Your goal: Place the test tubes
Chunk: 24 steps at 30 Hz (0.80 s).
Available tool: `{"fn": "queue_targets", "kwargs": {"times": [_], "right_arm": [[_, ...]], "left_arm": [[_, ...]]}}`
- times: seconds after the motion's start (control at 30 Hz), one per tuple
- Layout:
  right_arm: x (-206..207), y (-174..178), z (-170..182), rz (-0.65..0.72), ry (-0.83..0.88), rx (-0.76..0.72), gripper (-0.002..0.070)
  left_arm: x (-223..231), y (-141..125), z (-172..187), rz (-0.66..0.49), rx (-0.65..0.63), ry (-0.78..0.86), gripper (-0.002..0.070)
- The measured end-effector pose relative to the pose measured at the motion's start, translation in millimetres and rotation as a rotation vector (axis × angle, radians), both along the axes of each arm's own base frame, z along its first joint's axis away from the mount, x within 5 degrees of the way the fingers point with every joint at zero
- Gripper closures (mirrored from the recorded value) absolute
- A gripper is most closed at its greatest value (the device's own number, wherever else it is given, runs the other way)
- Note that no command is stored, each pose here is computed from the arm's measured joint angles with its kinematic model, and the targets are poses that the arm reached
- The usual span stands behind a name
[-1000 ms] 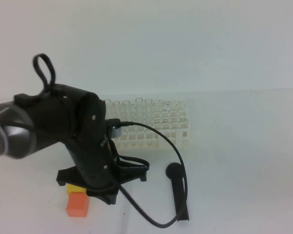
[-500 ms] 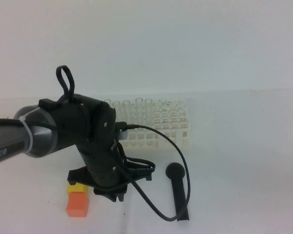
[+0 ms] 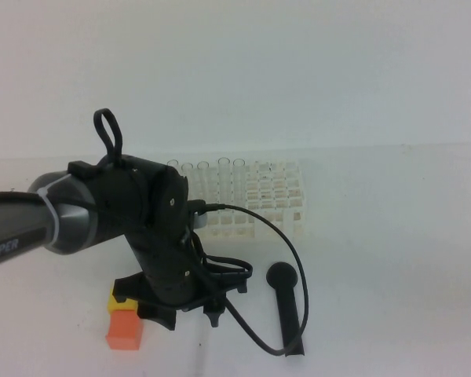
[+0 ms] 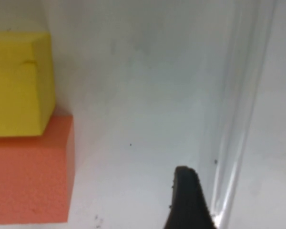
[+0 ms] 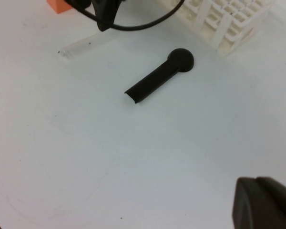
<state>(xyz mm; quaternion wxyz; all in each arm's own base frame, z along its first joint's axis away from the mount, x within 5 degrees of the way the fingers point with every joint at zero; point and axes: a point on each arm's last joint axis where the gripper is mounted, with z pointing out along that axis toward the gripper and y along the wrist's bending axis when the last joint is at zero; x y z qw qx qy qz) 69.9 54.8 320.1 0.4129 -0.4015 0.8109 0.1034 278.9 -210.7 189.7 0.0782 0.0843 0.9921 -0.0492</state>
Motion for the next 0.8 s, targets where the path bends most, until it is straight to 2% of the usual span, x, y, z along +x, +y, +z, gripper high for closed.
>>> {"fn": "queue_targets", "kwargs": {"times": [0.63, 0.7, 0.8], "right_arm": [[0.0, 0.0, 0.0, 0.0, 0.0, 0.0, 0.0678], [0.0, 0.0, 0.0, 0.0, 0.0, 0.0, 0.0678], [0.1, -0.2, -0.1, -0.001, -0.002, -0.004, 0.0678]], "left_arm": [[3.7, -4.1, -44.5, -0.018, 0.081, 0.122, 0.0228], [3.5, -3.9, -45.6, -0.027, 0.088, 0.129, 0.0251], [3.3, -3.6, -45.7, -0.043, 0.093, 0.131, 0.0326]]}}
